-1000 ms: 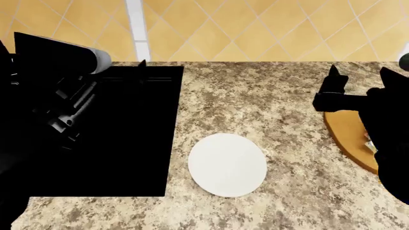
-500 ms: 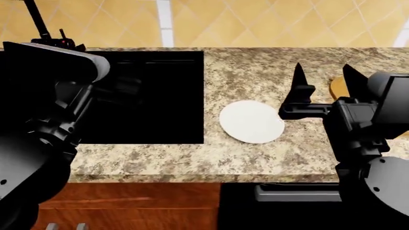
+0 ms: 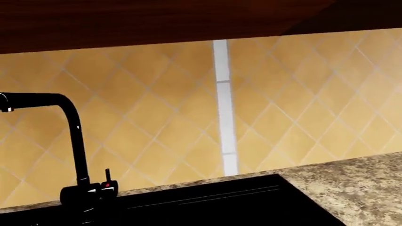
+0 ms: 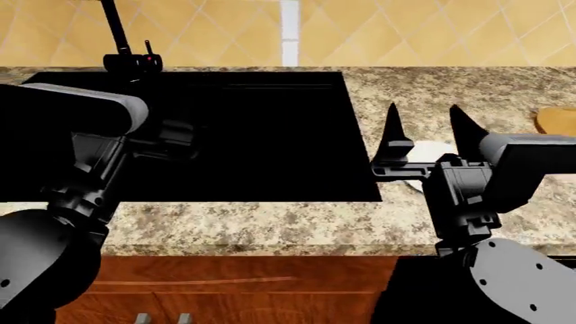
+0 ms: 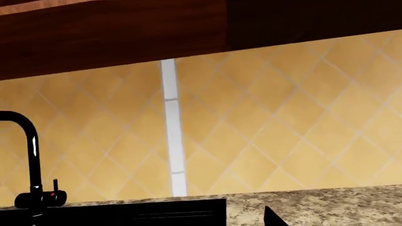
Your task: Pick the fish from the plate and place it on the cutting board. Then pick the condiment bottle from the cabinet and place it next to the cutting board.
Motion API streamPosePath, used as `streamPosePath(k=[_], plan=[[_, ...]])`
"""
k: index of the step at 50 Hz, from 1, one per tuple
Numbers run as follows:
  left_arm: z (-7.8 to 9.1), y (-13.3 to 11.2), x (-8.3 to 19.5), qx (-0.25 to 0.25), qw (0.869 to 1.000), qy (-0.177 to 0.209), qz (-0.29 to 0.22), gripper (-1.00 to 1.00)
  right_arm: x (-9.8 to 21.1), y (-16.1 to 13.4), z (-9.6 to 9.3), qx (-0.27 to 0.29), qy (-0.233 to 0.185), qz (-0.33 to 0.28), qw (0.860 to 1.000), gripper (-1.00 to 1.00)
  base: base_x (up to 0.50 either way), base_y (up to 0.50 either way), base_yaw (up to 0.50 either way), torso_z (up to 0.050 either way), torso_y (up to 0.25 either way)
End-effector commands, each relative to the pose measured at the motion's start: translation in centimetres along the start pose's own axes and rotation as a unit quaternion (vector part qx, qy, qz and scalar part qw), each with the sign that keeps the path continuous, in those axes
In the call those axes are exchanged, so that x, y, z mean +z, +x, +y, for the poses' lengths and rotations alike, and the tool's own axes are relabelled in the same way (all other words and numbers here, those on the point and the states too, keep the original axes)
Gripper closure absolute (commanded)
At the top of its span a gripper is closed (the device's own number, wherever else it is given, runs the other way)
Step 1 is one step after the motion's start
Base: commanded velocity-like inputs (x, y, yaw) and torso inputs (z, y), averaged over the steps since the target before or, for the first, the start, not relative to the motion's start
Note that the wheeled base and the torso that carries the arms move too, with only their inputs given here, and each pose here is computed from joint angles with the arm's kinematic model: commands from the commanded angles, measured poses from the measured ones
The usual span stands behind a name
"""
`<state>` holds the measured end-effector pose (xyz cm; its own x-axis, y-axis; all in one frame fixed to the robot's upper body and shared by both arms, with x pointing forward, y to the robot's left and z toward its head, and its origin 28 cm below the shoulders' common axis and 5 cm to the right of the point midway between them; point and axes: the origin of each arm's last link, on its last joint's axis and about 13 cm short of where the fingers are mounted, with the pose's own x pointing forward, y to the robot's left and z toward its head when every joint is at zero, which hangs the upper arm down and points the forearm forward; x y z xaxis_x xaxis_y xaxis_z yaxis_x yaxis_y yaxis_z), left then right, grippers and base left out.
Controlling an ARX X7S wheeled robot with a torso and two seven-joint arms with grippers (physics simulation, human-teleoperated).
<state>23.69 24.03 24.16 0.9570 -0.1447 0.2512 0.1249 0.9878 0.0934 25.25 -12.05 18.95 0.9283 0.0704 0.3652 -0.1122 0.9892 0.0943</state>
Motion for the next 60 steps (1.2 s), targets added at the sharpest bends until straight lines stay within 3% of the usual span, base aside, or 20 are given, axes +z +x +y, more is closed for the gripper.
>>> streamPosePath(k=[1, 44, 60], plan=[[0.00, -0.50, -0.14, 0.005, 1.000, -0.009, -0.001, -1.00, -0.74, -0.30, 0.42, 0.012, -0.002, -0.001, 1.000, -1.00, 0.00, 0.50, 0.00, 0.000, 0.000], [-0.12, -1.00, -0.33, 0.006, 1.000, -0.020, 0.002, -1.00, -0.68, -0.20, 0.68, 0.015, 0.007, 0.001, 1.000, -1.00, 0.00, 0.50, 0.00, 0.000, 0.000], [-0.12, -1.01, -0.78, 0.004, 1.000, -0.026, 0.004, -1.00, -0.56, -0.98, 0.74, 0.029, 0.004, 0.007, 1.000, -1.00, 0.00, 0.02, 0.00, 0.000, 0.000]])
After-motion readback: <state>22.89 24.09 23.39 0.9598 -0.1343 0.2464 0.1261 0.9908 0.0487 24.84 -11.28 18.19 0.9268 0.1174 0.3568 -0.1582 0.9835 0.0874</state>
